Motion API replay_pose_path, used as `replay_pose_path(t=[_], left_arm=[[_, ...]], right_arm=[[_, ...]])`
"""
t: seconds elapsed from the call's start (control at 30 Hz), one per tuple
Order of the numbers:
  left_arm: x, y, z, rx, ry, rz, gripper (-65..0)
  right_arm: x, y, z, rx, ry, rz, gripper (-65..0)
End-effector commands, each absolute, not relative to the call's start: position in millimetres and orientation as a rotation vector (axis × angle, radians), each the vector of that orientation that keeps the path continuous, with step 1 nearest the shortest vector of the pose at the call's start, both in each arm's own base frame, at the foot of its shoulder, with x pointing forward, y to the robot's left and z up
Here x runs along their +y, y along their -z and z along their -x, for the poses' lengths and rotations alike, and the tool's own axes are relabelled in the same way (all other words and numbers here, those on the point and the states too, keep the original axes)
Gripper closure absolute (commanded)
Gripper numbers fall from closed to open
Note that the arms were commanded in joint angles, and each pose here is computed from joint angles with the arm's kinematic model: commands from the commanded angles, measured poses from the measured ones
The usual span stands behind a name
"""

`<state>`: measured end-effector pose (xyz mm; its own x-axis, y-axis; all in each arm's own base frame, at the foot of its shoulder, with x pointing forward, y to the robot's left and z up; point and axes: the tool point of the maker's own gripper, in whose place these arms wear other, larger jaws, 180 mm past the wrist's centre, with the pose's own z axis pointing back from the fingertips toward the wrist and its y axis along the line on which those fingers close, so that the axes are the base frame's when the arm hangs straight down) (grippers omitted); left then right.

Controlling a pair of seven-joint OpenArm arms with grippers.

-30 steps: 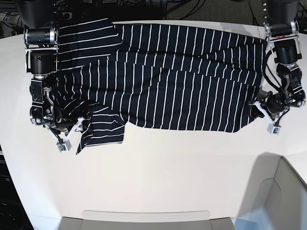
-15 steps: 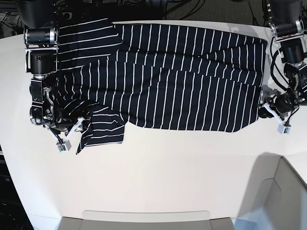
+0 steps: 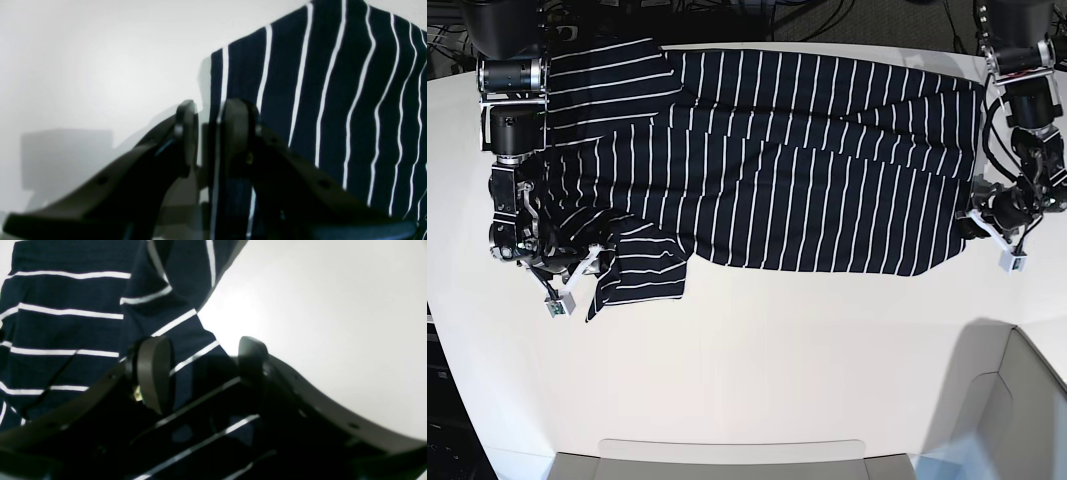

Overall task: Fold the T-shirt properly
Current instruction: 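Grasp the hem edge with both grippers, then lift the hem and fold it over toward the collar fold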

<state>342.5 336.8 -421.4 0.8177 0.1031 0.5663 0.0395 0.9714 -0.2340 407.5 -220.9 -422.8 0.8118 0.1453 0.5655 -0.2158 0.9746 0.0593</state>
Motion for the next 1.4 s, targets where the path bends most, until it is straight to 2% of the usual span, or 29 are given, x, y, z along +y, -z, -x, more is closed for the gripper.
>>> replay_pose_path(t=[0.0,0.47,0.73,0.8,0.9,0.93,1.0,1.07,1.23,1.37], left_arm=[[343,408,-352,-0.647,-0.031,0.231,-17.0],[311,407,-372,-0.678,-0.028,0.297,-17.0],[289,419,-371,-0.641,0.037,0.309,-16.5],[288,421,-368,-0.633,0.044,0.308,-13.6],[290,421,-368,-0.634,0.039,0.305,-1.5],[290,422,-367,-0.630,0.040,0.303,0.0],[291,421,-367,-0.632,0.040,0.300,0.0],[292,420,-368,-0.636,0.043,0.298,0.0],[290,413,-373,-0.656,0.059,0.293,0.0],[288,399,-382,-0.696,0.088,0.284,0.0]], right_arm=[[-226,432,-394,-0.512,-0.212,-0.096,-32.7],[-222,425,-400,-0.533,-0.221,-0.098,-32.7],[-221,417,-410,-0.552,-0.220,-0.099,-32.7],[-216,415,-413,-0.558,-0.220,-0.108,-32.7],[-210,414,-416,-0.561,-0.230,-0.115,-32.6],[-206,413,-418,-0.561,-0.251,-0.111,-32.5],[-196,418,-416,-0.533,-0.312,-0.098,-30.1],[-191,421,-416,-0.514,-0.351,-0.087,-24.9],[-189,416,-423,-0.527,-0.355,-0.084,-1.4],[-192,408,-430,-0.542,-0.354,-0.075,0.0]])
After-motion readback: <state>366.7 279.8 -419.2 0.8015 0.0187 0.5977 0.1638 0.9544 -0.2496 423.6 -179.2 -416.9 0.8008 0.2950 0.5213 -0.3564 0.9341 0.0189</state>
